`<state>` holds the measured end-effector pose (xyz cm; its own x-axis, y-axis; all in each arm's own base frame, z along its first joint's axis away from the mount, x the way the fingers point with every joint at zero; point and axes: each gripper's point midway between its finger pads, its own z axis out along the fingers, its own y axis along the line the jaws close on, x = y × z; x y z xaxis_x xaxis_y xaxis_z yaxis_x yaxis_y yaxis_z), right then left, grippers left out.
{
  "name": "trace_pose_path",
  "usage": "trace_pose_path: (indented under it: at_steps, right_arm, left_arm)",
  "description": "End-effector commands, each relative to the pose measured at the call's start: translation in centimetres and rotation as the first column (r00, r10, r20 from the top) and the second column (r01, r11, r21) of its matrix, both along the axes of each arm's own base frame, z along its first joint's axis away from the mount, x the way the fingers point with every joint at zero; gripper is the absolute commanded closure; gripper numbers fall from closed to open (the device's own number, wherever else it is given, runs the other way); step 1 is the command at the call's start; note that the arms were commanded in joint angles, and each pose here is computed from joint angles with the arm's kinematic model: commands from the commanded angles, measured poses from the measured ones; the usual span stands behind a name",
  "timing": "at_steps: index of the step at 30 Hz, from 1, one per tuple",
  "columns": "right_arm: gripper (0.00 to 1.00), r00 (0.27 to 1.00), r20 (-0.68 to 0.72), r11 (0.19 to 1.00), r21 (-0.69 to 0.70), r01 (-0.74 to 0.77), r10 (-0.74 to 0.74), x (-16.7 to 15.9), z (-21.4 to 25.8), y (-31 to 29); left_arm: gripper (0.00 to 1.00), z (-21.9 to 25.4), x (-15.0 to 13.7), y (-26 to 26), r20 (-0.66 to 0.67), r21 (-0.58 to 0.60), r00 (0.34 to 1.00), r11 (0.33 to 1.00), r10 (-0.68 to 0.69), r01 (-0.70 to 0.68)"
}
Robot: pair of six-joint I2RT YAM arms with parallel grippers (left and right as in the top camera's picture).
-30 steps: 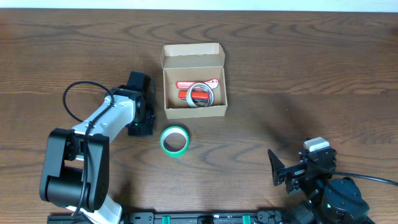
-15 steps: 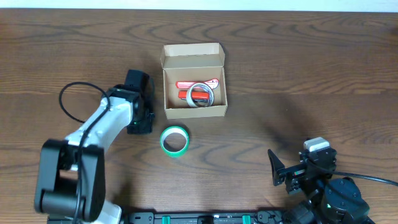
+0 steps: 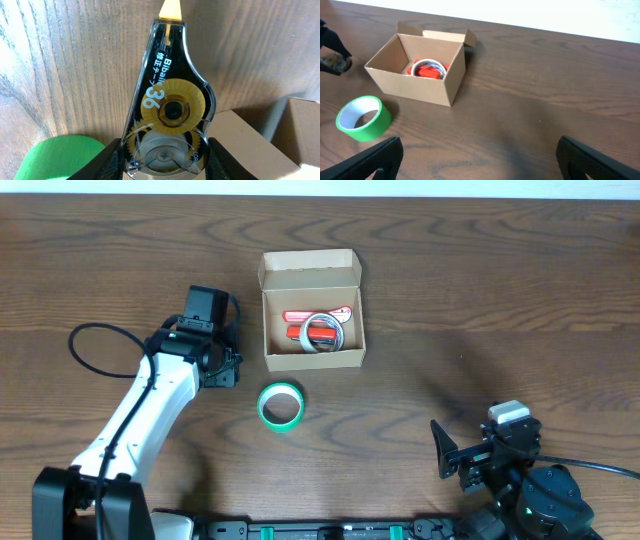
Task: Pack container
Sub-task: 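Lift the correction tape dispenser with the left gripper and carry it into the box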
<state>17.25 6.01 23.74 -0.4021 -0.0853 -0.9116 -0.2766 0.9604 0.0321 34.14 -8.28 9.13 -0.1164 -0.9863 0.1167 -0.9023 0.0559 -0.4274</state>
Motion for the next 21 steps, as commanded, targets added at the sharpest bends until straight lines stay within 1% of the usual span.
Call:
trace_pose_path:
  at_steps: [1, 5, 11, 13, 17, 21]
  right_arm:
    - [0.01, 1.0, 0.001, 1.0, 0.009, 0.005, -0.005, -0.1, 0.0, -0.1]
    - [0.01, 1.0, 0.001, 1.0, 0.009, 0.004, -0.004, -0.1, 0.0, 0.0]
    - [0.01, 1.0, 0.001, 1.0, 0.009, 0.005, -0.005, -0.1, 0.0, -0.1]
    - [0.01, 1.0, 0.002, 1.0, 0.009, 0.004, -0.004, -0.1, 0.0, 0.0]
    - [0.01, 1.0, 0.001, 1.0, 0.009, 0.004, -0.004, -0.1, 0.0, 0.0]
    - [0.01, 1.0, 0.001, 1.0, 0.009, 0.004, -0.004, -0.1, 0.0, 0.0]
  left_arm:
    - [0.59, 2.1, 1.1, -0.5, 0.066, 0.02, 0.998, 1.0, -0.025, 0.024]
    - [0.59, 3.8, 1.7, -1.8, 0.106, 0.029, 0.992, 0.997, -0.073, 0.07]
    - [0.56, 7.6, 3.3, -4.5, 0.215, 0.109, 0.96, 0.982, -0.177, 0.156]
    - [0.56, 8.9, 3.7, -5.7, 0.246, 0.124, 0.946, 0.975, -0.209, 0.183]
    - [0.56, 10.3, 4.0, -8.1, 0.257, 0.145, 0.928, 0.96, -0.268, 0.237]
    - [0.56, 10.4, 4.7, -11.1, 0.248, 0.162, 0.906, 0.937, -0.342, 0.309]
